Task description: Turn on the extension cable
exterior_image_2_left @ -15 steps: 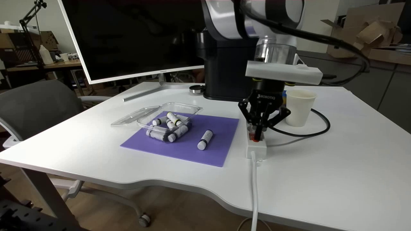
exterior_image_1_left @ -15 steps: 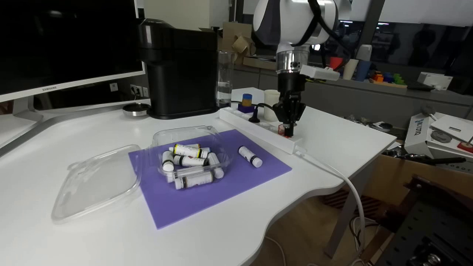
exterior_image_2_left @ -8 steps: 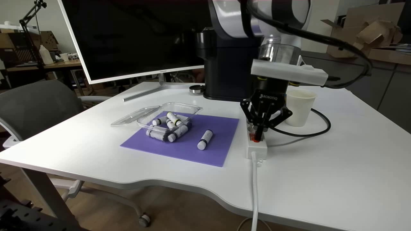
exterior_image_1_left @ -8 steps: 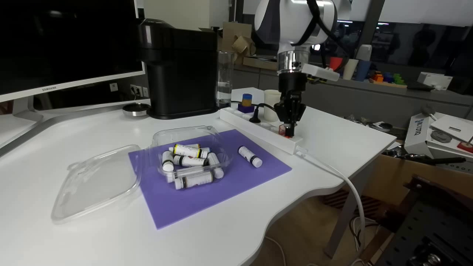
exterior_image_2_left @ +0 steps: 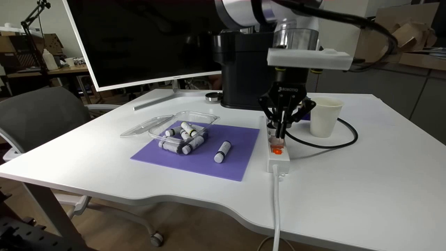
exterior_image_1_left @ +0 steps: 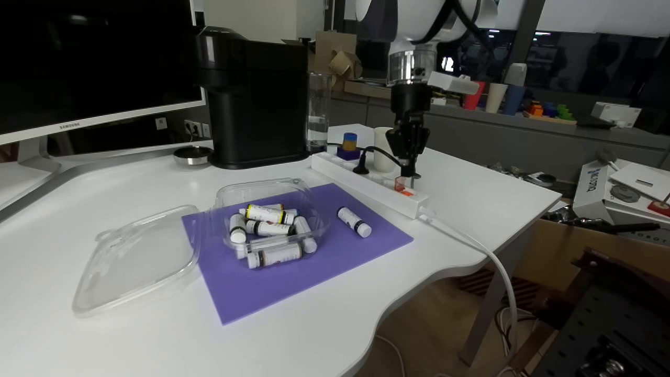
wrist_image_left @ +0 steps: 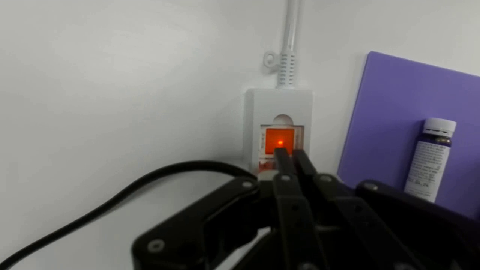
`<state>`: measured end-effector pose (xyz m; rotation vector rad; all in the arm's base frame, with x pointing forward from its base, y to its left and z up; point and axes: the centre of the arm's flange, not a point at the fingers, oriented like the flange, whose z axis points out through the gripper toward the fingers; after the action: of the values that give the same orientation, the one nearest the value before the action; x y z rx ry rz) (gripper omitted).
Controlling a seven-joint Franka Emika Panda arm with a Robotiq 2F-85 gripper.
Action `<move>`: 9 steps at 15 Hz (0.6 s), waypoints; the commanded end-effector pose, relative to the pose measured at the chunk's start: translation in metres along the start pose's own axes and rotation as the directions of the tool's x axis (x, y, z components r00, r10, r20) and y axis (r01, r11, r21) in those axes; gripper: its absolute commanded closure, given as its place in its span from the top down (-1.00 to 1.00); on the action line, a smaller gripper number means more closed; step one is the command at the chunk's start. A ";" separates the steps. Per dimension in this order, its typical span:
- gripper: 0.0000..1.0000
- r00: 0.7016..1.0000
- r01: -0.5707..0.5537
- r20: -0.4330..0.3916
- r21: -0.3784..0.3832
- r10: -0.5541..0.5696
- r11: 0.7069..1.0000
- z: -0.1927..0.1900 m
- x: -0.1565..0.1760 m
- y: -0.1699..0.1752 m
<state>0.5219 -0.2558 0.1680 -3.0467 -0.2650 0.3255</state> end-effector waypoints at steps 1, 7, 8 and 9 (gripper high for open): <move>-0.21 1.000 -0.004 -0.003 -0.056 0.004 0.998 -0.041 -0.027 -0.027; 0.59 0.999 -0.044 -0.008 -0.135 0.043 0.990 -0.080 -0.046 -0.052; 0.75 0.998 -0.056 -0.014 -0.149 0.054 0.987 -0.084 -0.048 -0.056; 0.87 0.997 -0.077 -0.022 -0.160 0.075 0.984 -0.088 -0.050 -0.059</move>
<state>0.5002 -0.2245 0.2476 -3.1681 -0.2717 0.3002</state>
